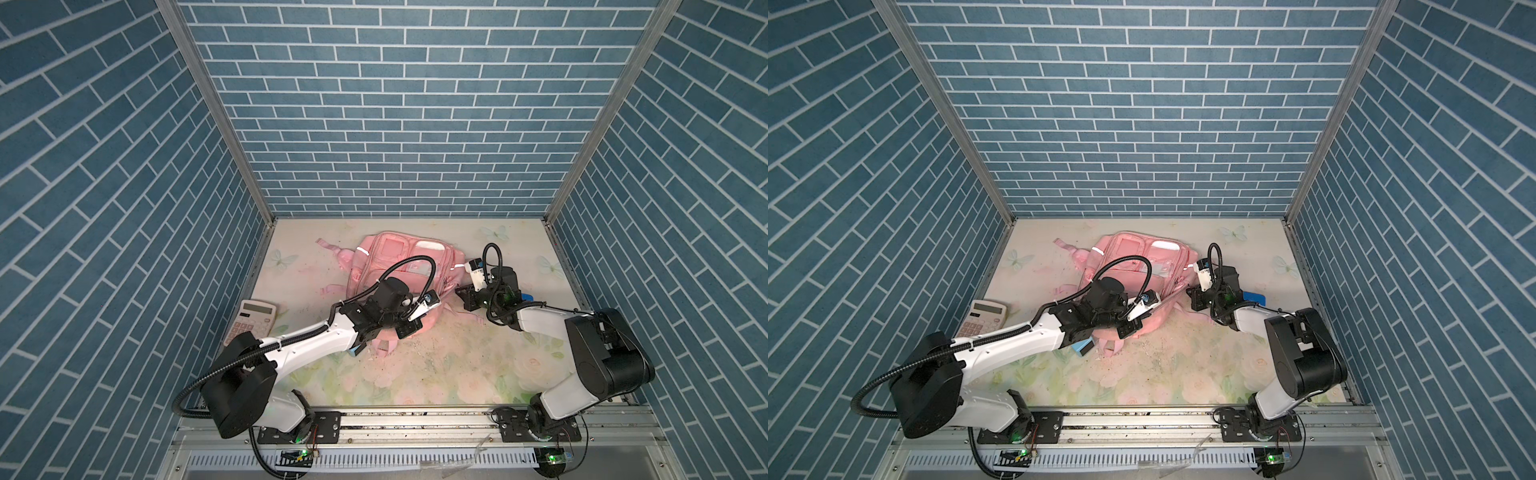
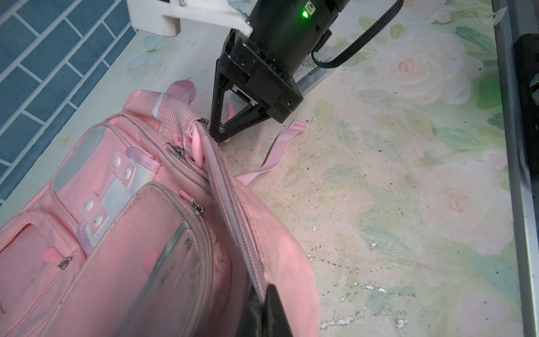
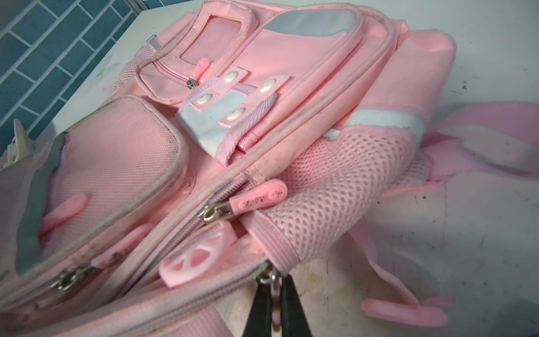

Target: Pack the student bag

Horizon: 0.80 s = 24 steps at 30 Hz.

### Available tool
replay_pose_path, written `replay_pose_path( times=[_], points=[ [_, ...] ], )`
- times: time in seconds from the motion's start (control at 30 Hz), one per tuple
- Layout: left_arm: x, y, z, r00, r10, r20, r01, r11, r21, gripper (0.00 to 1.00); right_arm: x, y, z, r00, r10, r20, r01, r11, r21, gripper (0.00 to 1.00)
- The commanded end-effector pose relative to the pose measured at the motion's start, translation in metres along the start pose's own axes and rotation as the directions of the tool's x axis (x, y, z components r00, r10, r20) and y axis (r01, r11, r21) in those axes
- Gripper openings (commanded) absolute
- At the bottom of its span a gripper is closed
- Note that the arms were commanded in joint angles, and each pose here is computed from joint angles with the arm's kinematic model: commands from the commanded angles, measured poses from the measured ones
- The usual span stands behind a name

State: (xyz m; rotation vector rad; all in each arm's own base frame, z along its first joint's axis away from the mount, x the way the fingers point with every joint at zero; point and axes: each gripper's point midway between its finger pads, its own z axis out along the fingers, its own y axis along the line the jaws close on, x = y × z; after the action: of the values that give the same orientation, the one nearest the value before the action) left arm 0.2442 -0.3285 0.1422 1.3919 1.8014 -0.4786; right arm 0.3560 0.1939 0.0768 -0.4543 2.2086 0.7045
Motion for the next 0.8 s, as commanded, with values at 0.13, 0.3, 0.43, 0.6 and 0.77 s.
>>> replay_pose_path(
  times=[0.13, 0.3, 0.43, 0.6, 0.77],
  points=[
    [-0.037, 0.008, -0.015, 0.992, 0.107, 0.065, -0.104, 0.993, -0.052, 0.1, -0.013, -0.004, -0.032, 0.999, -0.036, 0.001, 0.036, 0.997, 0.066, 0.27],
    [-0.032, 0.021, -0.021, 0.991, 0.135, -0.018, -0.136, 0.985, -0.104, 0.47, -0.021, 0.011, -0.06, 0.997, -0.068, 0.021, 0.066, 0.996, 0.061, 0.37],
    [-0.018, 0.036, -0.031, 0.981, 0.168, -0.095, -0.181, 0.972, -0.151, 0.52, -0.033, 0.019, -0.077, 0.993, -0.106, 0.051, 0.102, 0.993, 0.067, 0.41],
    [0.009, 0.064, -0.044, 0.976, 0.161, -0.145, -0.183, 0.97, -0.157, 0.57, -0.045, 0.025, -0.085, 0.984, -0.159, 0.076, 0.154, 0.986, 0.063, 0.43],
    [0.042, 0.059, -0.033, 0.935, 0.242, -0.26, -0.272, 0.959, -0.084, 0.58, -0.053, 0.028, -0.08, 0.984, -0.167, 0.066, 0.165, 0.986, 0.039, 0.45]
  ],
)
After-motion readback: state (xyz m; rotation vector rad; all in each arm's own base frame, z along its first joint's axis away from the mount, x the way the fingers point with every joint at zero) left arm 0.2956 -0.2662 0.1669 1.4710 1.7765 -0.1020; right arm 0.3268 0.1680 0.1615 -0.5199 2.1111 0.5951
